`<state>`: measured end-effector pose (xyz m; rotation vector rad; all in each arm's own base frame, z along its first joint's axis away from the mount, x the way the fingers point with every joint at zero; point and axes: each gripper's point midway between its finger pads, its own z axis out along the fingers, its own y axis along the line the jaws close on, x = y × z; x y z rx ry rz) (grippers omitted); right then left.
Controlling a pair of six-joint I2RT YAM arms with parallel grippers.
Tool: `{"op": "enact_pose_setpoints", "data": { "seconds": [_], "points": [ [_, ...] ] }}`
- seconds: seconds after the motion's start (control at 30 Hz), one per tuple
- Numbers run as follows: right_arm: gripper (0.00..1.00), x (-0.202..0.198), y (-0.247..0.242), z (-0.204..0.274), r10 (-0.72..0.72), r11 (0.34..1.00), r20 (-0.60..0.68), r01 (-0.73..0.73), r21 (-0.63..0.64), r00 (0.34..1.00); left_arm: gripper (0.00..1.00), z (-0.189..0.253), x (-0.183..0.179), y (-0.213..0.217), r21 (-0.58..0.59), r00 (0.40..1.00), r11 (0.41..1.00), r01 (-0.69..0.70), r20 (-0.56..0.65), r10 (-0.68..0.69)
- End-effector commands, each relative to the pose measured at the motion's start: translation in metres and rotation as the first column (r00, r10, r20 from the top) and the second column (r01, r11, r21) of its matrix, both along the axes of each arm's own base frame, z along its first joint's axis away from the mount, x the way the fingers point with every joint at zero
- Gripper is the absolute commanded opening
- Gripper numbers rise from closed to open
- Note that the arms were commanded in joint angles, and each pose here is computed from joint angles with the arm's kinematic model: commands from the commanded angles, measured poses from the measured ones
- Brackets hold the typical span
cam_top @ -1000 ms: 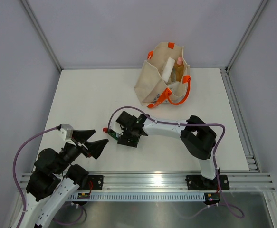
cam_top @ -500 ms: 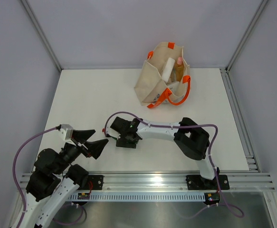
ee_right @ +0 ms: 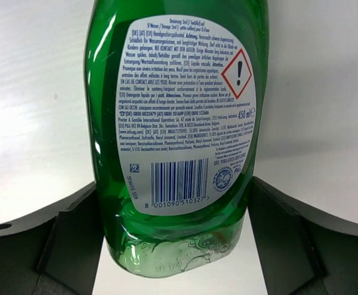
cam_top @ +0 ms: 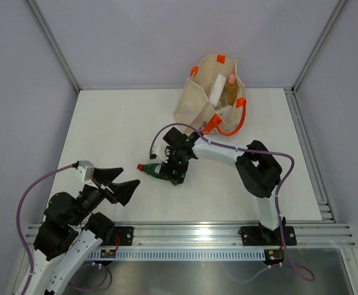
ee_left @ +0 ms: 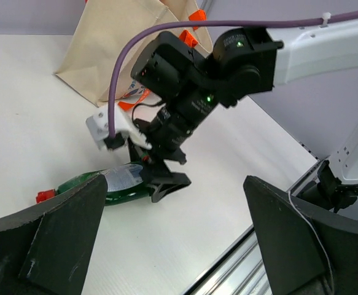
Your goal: Place the personal care products into the canvas bag
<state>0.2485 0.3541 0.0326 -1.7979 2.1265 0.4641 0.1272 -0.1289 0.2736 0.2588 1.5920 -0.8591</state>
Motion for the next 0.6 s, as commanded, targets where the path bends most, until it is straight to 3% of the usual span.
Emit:
{"op": "enact_pose_setpoints", "data": {
  "seconds": [0.0, 0.07, 0.13, 0.23, 0.27, 0.33, 0.47, 0.57],
  "points": [
    [0.30, -0.053, -0.034, -0.008, -0.006, 1.000, -0.420, 0.008, 0.003, 0.908, 0.99, 0.010, 0.004, 0.000, -0.030, 1.000, 0.999, -0.019, 0.020, 0.019],
    [0.24, -0.052, -0.033, -0.007, -0.005, 0.999, -0.493, 0.022, 0.027, 0.870, 0.99, 0.013, 0.007, 0.000, -0.063, 0.999, 0.997, -0.033, -0.010, 0.032],
    [0.23, -0.054, -0.034, -0.005, 0.003, 0.999, -0.525, 0.018, 0.035, 0.851, 0.99, 0.010, 0.018, 0.004, -0.093, 0.993, 0.990, -0.102, -0.071, 0.095],
    [0.23, -0.048, -0.032, -0.003, 0.011, 0.999, -0.534, 0.017, 0.048, 0.846, 0.99, -0.013, 0.038, 0.017, -0.141, 0.927, 0.947, -0.288, -0.291, 0.238],
    [0.23, -0.047, -0.032, -0.001, 0.010, 0.998, -0.546, 0.025, 0.057, 0.838, 0.99, -0.019, 0.040, 0.016, -0.190, 0.890, 0.923, -0.335, -0.385, 0.244],
    [0.22, -0.046, -0.031, 0.001, 0.009, 0.997, -0.554, 0.033, 0.066, 0.832, 0.99, -0.046, 0.048, 0.015, -0.172, 0.795, 0.887, -0.428, -0.538, 0.279],
    [0.22, -0.044, -0.031, 0.001, -0.004, 0.996, -0.551, 0.050, 0.069, 0.835, 0.98, -0.096, 0.052, -0.012, -0.185, 0.545, 0.815, -0.549, -0.819, 0.181],
    [0.21, -0.041, -0.030, -0.002, -0.024, 0.996, -0.541, 0.066, 0.058, 0.841, 0.98, -0.115, 0.060, -0.026, -0.161, 0.433, 0.789, -0.593, -0.890, 0.144]
  ]
}}
